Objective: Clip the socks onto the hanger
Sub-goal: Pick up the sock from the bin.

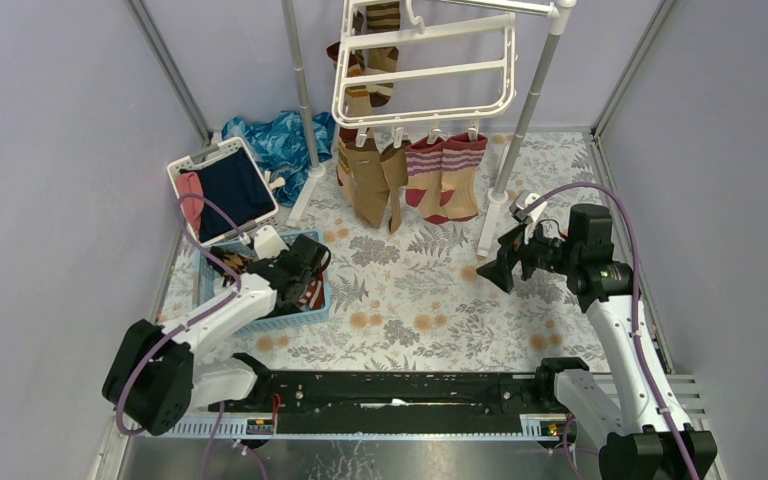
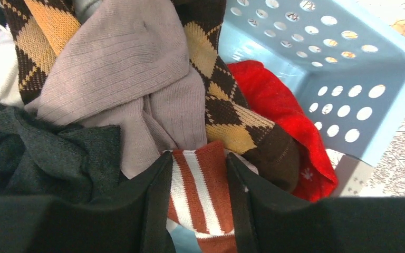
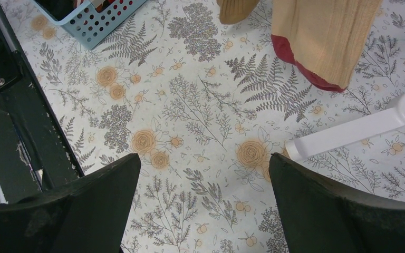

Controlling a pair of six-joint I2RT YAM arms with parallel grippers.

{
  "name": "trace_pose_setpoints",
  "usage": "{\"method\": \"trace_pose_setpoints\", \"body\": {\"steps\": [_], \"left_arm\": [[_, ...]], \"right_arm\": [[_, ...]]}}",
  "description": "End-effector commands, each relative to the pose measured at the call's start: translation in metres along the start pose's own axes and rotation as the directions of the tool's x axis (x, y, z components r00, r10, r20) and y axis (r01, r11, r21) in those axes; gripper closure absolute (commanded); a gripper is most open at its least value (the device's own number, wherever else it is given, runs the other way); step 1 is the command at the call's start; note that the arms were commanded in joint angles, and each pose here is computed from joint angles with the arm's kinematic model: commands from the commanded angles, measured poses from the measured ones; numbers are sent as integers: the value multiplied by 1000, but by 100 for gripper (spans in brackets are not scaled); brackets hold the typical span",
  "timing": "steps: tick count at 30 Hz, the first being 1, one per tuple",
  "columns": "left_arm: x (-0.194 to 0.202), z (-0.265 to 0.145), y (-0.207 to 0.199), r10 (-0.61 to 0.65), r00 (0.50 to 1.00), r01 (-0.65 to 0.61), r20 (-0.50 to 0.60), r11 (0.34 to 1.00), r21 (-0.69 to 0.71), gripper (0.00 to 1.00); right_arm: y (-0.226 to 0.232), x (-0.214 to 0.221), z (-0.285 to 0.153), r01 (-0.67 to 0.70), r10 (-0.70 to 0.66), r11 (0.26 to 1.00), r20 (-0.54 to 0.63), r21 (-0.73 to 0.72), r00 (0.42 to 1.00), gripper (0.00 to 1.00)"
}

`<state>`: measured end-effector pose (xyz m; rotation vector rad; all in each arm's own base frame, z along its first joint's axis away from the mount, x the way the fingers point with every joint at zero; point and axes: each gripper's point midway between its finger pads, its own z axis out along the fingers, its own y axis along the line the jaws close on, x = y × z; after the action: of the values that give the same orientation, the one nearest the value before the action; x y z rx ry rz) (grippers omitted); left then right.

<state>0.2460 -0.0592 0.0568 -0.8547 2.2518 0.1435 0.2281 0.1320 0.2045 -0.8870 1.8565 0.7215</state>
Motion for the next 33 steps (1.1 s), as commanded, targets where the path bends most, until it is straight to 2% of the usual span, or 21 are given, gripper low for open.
{"method": "trace_pose_setpoints", "body": {"steps": [1,2,3,5,10,13,17,19,22,23,25,29,33], "left_arm": [[-1,7,-2,-18,1000,19,13,1000,-18,63],[-2,6,-5,-21,1000,21,12,1000,-11,81],[-4,3,-7,-23,1000,23,9,1000,4,92],[-11,-7,-15,-34,999,34,9,998,52,99],[-52,-54,-33,-85,994,64,73,968,243,100],[-74,-81,-39,-88,987,33,135,931,365,100],[-96,-110,-40,-86,973,-22,214,888,458,100],[-102,-125,-48,-58,966,-87,251,842,532,100],[-102,-149,-64,-5,951,-207,309,735,646,100],[-102,-151,-65,-7,947,-218,320,721,658,100],[-101,-143,-60,1,945,-217,326,747,628,100],[-91,-108,-38,33,956,-175,291,861,478,100],[-78,-76,-10,-13,966,-75,259,941,329,100]], "right_arm": [[2,-3,2,21,-21,1000,3,-18,1000,0],[2,-2,2,18,-18,1000,1,-21,1000,0],[2,-1,3,16,-16,1000,0,-23,1000,0],[1,0,4,11,-11,1000,-6,-27,1000,0],[0,5,8,-17,15,999,-34,-47,999,0],[2,6,9,-36,32,997,-48,-74,998,0],[9,8,11,-51,45,991,-56,-126,997,0],[15,8,11,-57,48,984,-54,-168,997,0],[24,7,11,-61,53,973,-42,-222,998,0],[26,6,11,-58,50,971,-38,-233,998,0],[25,8,11,-53,46,972,-39,-228,998,0],[21,9,12,-53,44,977,-44,-209,998,0],[21,10,12,-55,47,976,-44,-208,998,0]]}}
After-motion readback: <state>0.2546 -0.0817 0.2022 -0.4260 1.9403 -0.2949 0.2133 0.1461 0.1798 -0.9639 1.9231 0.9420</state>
